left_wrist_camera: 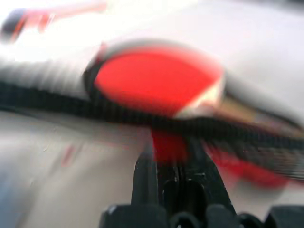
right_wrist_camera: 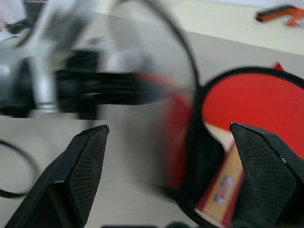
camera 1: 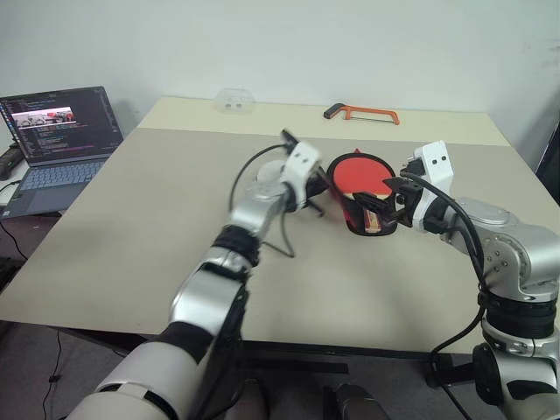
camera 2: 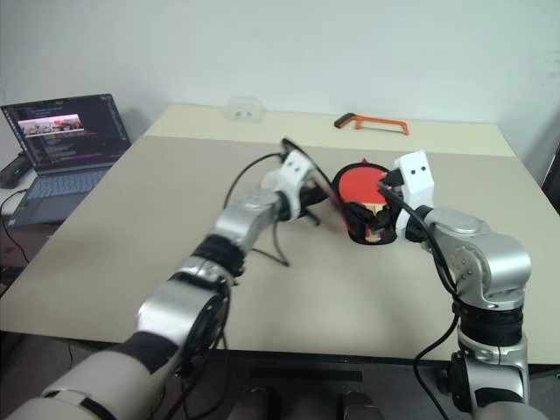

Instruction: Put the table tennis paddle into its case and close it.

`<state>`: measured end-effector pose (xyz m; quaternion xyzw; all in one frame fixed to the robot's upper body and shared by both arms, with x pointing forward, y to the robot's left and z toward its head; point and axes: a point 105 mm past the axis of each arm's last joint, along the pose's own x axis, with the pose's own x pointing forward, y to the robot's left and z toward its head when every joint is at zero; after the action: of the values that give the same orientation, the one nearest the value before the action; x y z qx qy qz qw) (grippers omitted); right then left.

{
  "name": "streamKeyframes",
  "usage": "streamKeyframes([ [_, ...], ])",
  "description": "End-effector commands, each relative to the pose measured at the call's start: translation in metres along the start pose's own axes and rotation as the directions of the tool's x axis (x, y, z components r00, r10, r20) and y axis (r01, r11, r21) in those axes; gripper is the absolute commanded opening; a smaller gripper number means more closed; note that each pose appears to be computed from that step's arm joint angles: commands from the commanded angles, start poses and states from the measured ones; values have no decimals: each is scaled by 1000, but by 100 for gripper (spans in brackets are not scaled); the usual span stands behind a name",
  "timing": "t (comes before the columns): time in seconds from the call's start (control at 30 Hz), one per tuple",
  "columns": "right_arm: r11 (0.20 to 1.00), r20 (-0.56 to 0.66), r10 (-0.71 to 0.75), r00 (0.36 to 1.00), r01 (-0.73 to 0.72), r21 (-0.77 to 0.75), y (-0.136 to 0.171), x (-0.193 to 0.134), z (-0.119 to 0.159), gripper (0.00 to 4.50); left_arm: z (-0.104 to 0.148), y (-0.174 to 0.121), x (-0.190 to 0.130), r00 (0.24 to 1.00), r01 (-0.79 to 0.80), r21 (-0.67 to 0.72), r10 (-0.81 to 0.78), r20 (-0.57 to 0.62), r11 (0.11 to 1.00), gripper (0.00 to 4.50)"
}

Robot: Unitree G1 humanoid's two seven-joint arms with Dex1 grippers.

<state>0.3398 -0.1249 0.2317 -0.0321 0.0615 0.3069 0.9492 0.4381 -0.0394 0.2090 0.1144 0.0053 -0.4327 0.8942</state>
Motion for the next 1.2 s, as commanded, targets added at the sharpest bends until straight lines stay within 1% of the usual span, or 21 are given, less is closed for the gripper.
streamKeyframes([
  [0.03, 999, 87, 7, 996, -3, -41, 5, -16, 21, 450, 10, -25, 19, 1000, 8, 25, -9, 22, 1000, 3],
  [0.07, 999, 94, -2, 996, 6, -40, 4, -17, 23, 450, 6, -32, 24, 1000, 7, 26, -7, 7, 1000, 3],
  [0.13, 998, 104, -46, 993, 51, -47, -1, -24, 26, 450, -14, -47, 33, 996, -27, 65, 32, -80, 998, 3],
  [0.17, 996, 112, -72, 991, 78, -49, -5, -29, 28, 450, -16, -49, 34, 995, -46, 66, 52, -88, 997, 3],
  [0.23, 992, 129, -119, 984, 124, -33, -13, -37, 33, 450, -10, -44, 34, 995, -79, 14, 79, -64, 997, 3],
  [0.3, 991, 156, -135, 978, 134, 17, -19, -43, 36, 450, -2, -31, 29, 995, -92, 15, 93, -32, 996, 3],
  [0.4, 978, 167, -176, 970, 153, 140, -34, -41, 31, 450, 11, -12, 14, 999, -24, 26, 23, 25, 999, 3],
  [0.47, 955, 118, -239, 964, 210, 211, -48, -33, 18, 450, 17, 1, 2, 999, 17, 36, -19, 50, 999, 3],
  [0.57, 853, -24, -377, 926, 357, 381, -82, -14, -14, 450, 19, 21, -23, 994, 88, -1, -88, 66, 996, 3],
  [0.63, 803, -86, -417, 905, 411, 432, -94, -7, -29, 450, 16, 28, -37, 990, 124, 9, -124, 59, 992, 3],
  [0.7, 777, -137, -438, 888, 451, 440, -103, 3, -43, 450, 2, 35, -66, 985, 171, 34, -172, 24, 985, 3],
  [0.77, 748, -165, -446, 880, 468, 471, -109, 9, -52, 450, -10, 37, -94, 979, 203, 42, -203, -9, 978, 3],
  [0.83, 720, -183, -444, 877, 471, 510, -114, 15, -60, 450, -15, 36, -121, 973, 230, 29, -230, -18, 973, 3],
  [0.93, 684, -215, -417, 883, 461, 566, -115, 22, -73, 450, -20, 37, -148, 977, 211, 15, -210, -40, 977, 3],
  [1.03, 662, -229, -340, 912, 405, 631, -104, 34, -82, 450, -20, 42, -162, 987, 153, -15, -154, -44, 988, 3],
  [1.1, 654, -228, -248, 942, 336, 678, -86, 43, -86, 450, -20, 41, -165, 990, 129, -22, -130, -49, 991, 3],
  [1.13, 650, -229, -215, 949, 314, 692, -79, 46, -87, 450, -21, 41, -166, 991, 121, -22, -122, -52, 992, 3],
  [1.2, 642, -247, -200, 948, 317, 698, -75, 47, -94, 450, -20, 38, -166, 992, 114, -26, -115, -50, 993, 3],
])
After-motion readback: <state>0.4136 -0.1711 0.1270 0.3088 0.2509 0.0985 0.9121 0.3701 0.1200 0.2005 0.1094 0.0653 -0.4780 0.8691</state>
